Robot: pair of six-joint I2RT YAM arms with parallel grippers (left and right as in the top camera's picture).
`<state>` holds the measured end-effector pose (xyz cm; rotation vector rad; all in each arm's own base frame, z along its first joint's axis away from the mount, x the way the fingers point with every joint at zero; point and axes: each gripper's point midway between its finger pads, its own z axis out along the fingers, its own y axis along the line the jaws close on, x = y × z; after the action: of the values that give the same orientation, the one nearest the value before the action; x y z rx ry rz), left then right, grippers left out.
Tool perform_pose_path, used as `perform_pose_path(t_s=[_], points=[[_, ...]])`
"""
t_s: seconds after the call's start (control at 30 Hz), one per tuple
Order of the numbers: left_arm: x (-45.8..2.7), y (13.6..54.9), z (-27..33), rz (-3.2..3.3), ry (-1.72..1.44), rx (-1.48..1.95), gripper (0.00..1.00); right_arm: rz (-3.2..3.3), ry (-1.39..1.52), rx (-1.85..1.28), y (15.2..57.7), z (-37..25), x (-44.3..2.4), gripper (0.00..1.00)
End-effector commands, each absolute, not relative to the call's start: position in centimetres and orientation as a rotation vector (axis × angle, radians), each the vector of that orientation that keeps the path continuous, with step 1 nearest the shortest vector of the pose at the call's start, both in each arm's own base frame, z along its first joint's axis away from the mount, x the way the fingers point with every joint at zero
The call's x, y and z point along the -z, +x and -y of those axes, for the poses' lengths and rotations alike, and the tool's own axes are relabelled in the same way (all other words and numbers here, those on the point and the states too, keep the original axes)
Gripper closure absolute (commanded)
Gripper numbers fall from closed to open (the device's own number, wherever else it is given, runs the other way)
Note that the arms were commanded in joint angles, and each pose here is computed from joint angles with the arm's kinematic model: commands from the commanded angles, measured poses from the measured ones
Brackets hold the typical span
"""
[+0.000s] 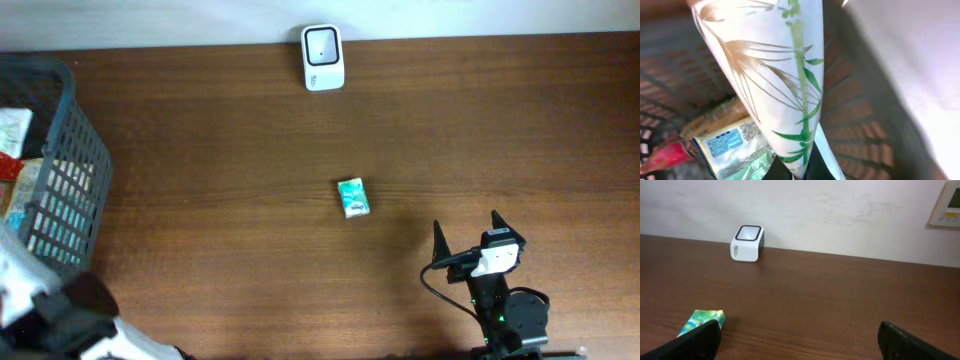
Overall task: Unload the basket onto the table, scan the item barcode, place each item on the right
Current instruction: 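Carry the white bamboo-print tube out and lay it beside the box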
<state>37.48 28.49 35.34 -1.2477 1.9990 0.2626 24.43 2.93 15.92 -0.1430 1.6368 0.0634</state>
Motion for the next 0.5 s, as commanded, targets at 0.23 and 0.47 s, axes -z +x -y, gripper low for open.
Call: perform_pose_path(t_s=[0.23,0.47], points=[[-39.1,38.8,-2.3,-2.337,-0.366,0.028,1.00,-1.634,-0.151,-0.083,24.4,-3.3,-15.8,0.02],[-22.9,38.8,11.2,-2.768,-0.026,0.077,1.00,-1.634,-0.151,-0.083,24.4,-3.3,-15.8,0.02]])
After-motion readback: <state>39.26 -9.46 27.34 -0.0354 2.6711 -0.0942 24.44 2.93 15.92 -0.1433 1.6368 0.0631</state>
